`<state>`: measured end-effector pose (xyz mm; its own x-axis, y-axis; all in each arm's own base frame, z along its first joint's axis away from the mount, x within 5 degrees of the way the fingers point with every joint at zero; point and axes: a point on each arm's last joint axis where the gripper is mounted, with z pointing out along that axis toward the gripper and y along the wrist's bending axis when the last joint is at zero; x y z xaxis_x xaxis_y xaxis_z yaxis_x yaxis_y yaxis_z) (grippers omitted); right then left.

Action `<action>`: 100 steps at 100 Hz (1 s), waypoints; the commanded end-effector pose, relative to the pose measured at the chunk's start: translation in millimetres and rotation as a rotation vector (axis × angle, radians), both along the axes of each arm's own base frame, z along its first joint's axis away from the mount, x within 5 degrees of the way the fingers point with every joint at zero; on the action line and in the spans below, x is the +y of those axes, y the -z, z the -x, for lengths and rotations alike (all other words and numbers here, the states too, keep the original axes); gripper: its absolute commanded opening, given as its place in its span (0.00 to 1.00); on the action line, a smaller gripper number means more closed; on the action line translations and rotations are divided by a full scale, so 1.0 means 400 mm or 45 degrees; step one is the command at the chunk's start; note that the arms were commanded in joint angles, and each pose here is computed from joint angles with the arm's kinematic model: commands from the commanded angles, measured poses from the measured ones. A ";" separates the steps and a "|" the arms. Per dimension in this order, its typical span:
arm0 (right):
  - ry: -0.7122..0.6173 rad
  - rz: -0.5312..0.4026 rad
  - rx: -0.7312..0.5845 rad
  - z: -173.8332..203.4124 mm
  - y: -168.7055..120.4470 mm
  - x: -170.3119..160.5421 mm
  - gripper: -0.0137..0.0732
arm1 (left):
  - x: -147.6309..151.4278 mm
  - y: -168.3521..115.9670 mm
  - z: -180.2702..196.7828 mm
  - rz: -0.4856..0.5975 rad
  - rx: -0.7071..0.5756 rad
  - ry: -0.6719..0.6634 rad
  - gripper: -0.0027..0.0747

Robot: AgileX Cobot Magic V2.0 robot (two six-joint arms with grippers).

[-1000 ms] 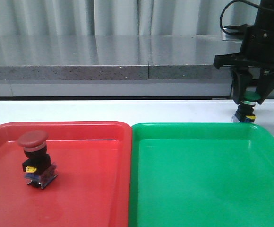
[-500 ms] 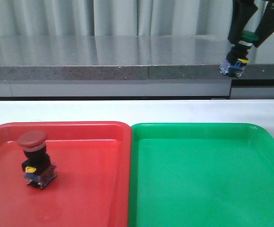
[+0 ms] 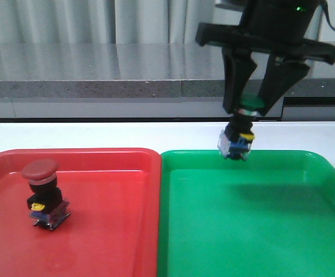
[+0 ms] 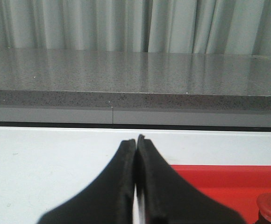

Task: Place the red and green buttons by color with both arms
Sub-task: 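Lift the green-capped button and carry it over the green tray, then lower the green-capped button into the green tray and open the right gripper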

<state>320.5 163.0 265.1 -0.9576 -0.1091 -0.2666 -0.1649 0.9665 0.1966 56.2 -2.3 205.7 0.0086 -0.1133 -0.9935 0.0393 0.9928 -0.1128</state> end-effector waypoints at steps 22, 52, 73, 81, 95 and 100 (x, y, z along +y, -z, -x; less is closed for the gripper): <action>-0.075 -0.010 -0.067 0.065 0.043 0.047 0.37 | 0.002 -0.015 0.007 0.030 -0.135 -0.009 0.01; -0.096 0.047 -0.048 0.069 0.057 0.039 0.42 | 0.002 -0.015 0.007 0.030 -0.135 -0.009 0.01; -0.098 0.049 -0.061 0.067 0.057 0.038 0.72 | 0.002 -0.015 0.007 0.030 -0.135 -0.009 0.01; -0.098 0.046 -0.067 0.066 0.057 0.039 0.74 | 0.002 -0.015 0.007 0.030 -0.135 -0.009 0.01; -0.097 0.035 -0.088 0.069 0.043 0.037 0.74 | 0.002 -0.015 0.007 0.030 -0.135 -0.009 0.01; -0.094 0.029 -0.097 0.074 0.031 0.034 0.74 | 0.002 -0.015 0.007 0.030 -0.135 -0.009 0.01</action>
<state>292.7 178.8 222.4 -0.9528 -0.1952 -0.2323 -0.2310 0.9631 0.1381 56.2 -2.3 205.7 0.0086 -0.1133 -0.9935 0.0393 0.9928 -0.1128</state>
